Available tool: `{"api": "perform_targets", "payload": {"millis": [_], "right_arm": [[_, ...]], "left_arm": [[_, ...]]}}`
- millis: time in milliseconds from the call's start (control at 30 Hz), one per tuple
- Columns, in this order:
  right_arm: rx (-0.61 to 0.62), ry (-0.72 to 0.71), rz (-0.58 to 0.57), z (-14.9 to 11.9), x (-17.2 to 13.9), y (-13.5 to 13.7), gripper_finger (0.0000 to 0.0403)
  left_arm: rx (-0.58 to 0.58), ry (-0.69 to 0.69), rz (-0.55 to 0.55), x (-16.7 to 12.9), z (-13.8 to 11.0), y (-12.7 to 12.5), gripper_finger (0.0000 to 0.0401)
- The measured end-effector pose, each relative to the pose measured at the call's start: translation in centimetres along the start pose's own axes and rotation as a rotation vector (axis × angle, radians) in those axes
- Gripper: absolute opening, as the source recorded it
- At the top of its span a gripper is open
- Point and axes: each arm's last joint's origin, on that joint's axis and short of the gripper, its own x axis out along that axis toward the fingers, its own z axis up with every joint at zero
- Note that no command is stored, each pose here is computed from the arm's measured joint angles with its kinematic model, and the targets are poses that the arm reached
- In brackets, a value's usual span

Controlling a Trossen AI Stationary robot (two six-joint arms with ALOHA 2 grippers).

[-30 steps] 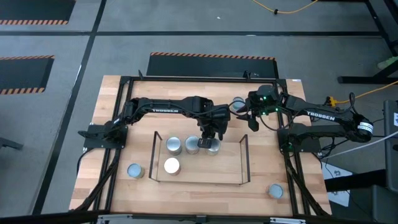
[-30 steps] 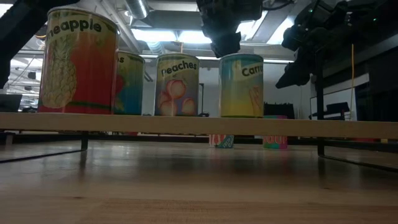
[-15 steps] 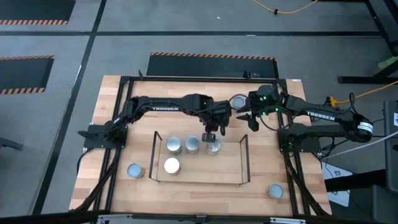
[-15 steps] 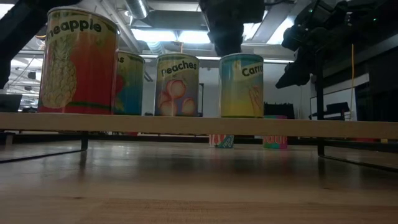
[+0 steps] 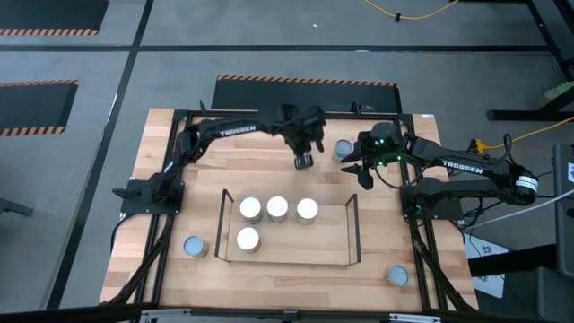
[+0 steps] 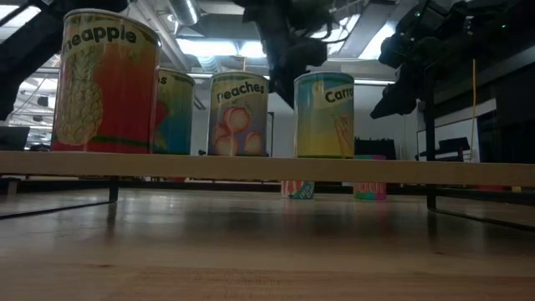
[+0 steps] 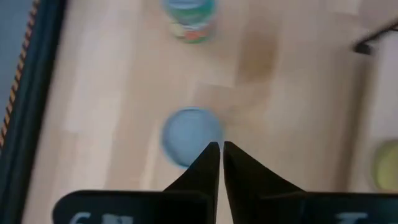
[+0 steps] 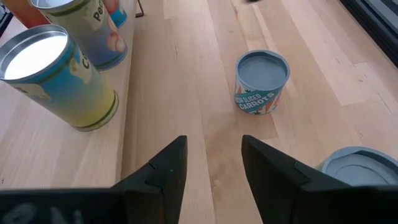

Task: Pick and place cans onto a shelf
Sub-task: Put the white green canned carrot on the shelf

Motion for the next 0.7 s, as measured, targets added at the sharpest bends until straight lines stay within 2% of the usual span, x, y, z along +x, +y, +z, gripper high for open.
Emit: {"api": "perform_targets", "payload": {"millis": [200,400,533,700], "right_arm": [[-0.003,0.0,0.0,0.0,0.0,0.0,0.0158],[-0.003,-0.001,0.0,0.0,0.0,0.0,0.0158],[-0.003,-0.002,0.0,0.0,0.0,0.0,0.0158],[-0.004,-0.004,-0.001,0.0,0.0,0.0,0.0158]], "left_arm": [[-0.065,-0.034,0.025,-0.1,0.0,3.2,0.0023],[-0.073,-0.022,0.028,0.3,-0.2,4.4,0.0088],[-0.073,0.001,0.026,2.3,-0.3,4.6,0.0118],[-0.074,0.055,0.02,5.1,-0.7,4.6,0.0123]]}}
